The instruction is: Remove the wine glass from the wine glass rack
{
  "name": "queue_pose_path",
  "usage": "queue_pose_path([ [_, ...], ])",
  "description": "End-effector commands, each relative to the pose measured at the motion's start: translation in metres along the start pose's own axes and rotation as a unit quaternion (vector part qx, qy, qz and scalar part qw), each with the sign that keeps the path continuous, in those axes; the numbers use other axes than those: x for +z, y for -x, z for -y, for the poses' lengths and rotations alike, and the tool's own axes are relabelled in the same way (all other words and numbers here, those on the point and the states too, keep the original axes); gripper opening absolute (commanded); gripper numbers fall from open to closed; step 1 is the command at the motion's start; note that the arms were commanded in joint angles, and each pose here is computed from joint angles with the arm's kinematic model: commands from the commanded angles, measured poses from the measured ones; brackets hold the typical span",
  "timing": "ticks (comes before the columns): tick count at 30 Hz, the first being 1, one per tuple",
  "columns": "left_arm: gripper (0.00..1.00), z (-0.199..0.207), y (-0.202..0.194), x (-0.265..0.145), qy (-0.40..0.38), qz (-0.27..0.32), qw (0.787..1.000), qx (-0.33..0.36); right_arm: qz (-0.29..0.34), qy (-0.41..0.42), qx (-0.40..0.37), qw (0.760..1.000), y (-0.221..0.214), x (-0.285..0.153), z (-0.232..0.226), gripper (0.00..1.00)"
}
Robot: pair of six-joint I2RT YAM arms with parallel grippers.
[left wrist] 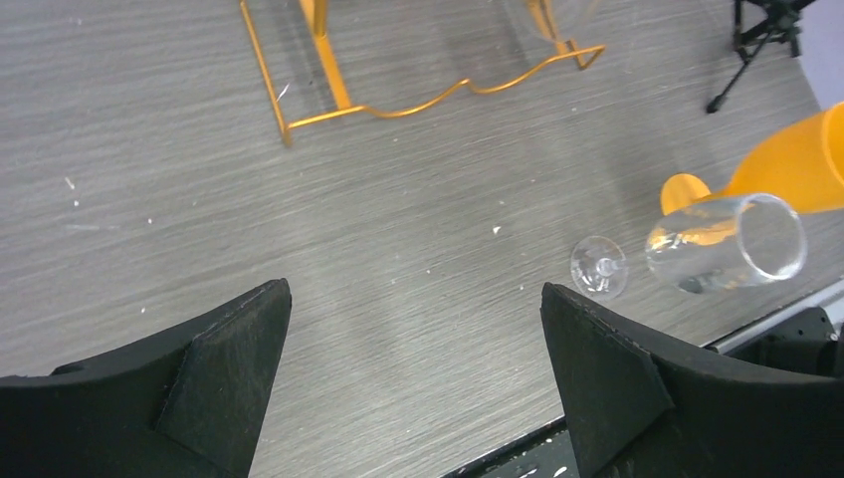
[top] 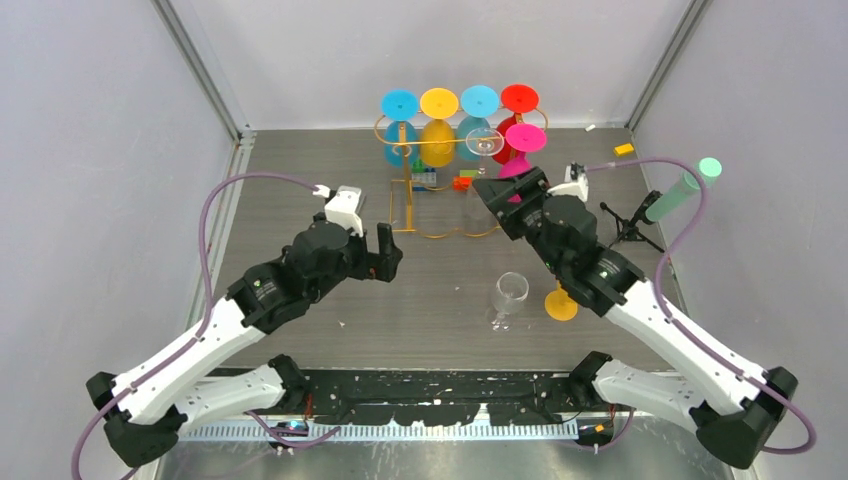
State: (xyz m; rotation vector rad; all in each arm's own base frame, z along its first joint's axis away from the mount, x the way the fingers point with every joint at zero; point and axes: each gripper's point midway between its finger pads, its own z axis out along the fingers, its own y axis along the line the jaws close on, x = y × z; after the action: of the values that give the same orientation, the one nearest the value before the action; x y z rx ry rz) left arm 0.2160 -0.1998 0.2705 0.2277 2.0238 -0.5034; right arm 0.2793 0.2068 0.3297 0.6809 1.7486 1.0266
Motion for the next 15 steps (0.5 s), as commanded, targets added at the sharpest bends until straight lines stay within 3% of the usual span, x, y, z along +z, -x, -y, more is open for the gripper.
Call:
queue_pose_path([
  [1, 1.0, -0.007, -0.009, 0.012, -0.001, -0.013, 0.999, -0.037, 0.067, 0.109, 0.123, 0.984, 0.031, 0.015, -0.066, 0.72],
  [6, 1.0, -0.015, -0.02, 0.015, -0.004, -0.029, 0.998, -0.046, 0.115, 0.106, 0.145, 0.977, 0.048, 0.029, -0.072, 0.67],
  [10, 1.0, -0.017, -0.019, 0.017, -0.007, -0.023, 0.999, -0.045, 0.169, 0.049, 0.169, 0.97, 0.066, 0.033, -0.052, 0.61],
  [15, 1.0, -0.03, -0.01, 0.016, 0.02, 0.018, 0.998, -0.049, 0.207, 0.035, 0.189, 0.959, 0.077, 0.036, -0.045, 0.59],
])
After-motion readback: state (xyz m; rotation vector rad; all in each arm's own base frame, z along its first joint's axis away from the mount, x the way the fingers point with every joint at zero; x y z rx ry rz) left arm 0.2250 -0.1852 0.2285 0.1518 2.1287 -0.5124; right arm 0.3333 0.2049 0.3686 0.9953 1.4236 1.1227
